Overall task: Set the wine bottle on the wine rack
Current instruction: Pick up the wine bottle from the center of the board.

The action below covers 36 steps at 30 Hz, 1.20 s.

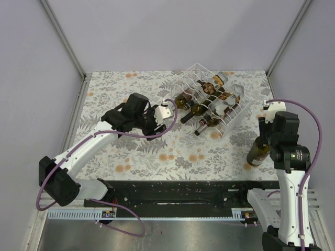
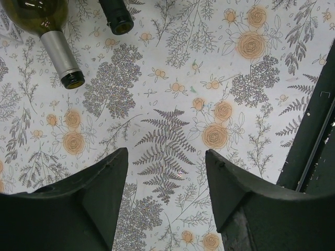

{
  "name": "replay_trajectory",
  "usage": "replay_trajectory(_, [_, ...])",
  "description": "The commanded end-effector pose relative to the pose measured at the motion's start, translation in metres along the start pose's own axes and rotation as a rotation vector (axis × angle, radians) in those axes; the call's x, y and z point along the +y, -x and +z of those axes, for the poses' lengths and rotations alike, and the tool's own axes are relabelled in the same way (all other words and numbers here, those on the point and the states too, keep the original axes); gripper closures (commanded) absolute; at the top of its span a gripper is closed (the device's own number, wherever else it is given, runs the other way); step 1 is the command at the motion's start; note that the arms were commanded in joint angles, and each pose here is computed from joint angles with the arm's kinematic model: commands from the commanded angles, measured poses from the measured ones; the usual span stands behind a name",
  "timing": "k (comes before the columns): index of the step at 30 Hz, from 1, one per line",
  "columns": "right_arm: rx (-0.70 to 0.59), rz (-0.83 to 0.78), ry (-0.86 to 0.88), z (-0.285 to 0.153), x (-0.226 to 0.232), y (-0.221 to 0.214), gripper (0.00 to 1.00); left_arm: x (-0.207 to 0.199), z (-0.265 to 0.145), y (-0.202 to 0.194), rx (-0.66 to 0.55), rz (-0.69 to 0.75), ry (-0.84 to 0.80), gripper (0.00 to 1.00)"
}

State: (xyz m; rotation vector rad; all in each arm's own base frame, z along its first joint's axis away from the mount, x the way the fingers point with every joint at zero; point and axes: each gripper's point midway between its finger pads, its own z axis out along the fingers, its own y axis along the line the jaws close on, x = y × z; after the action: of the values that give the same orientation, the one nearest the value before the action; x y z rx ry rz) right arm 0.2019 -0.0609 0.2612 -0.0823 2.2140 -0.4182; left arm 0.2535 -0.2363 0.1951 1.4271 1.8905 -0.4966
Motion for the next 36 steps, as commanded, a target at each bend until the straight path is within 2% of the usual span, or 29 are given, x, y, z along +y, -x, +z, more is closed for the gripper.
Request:
replay_trajectory(1, [-0.003, -0.011, -0.035, 0.004, -0.007, 0.002, 0.57, -0.002, -0.008, 0.014, -0.064, 0.027, -0.004, 0.35])
replay_trajectory(6, [-0.015, -0.01, -0.056, -0.002, -0.012, 0.001, 0.59, -0.001, -0.009, 0.017, -0.07, 0.029, -0.003, 0.35])
replay_trajectory(17, [-0.057, 0.003, 0.013, -0.008, -0.003, 0.014, 0.9, -0.002, -0.004, 0.022, -0.077, 0.009, -0.027, 0.35])
replay_trajectory(24, [-0.081, -0.041, 0.176, -0.015, 0.02, 0.03, 1.0, 0.003, -0.003, 0.034, -0.109, -0.003, -0.018, 0.34])
replay_trajectory(36, [-0.119, -0.113, 0.573, -0.045, 0.077, 0.051, 1.0, 0.014, -0.008, 0.072, -0.163, -0.033, -0.024, 0.33])
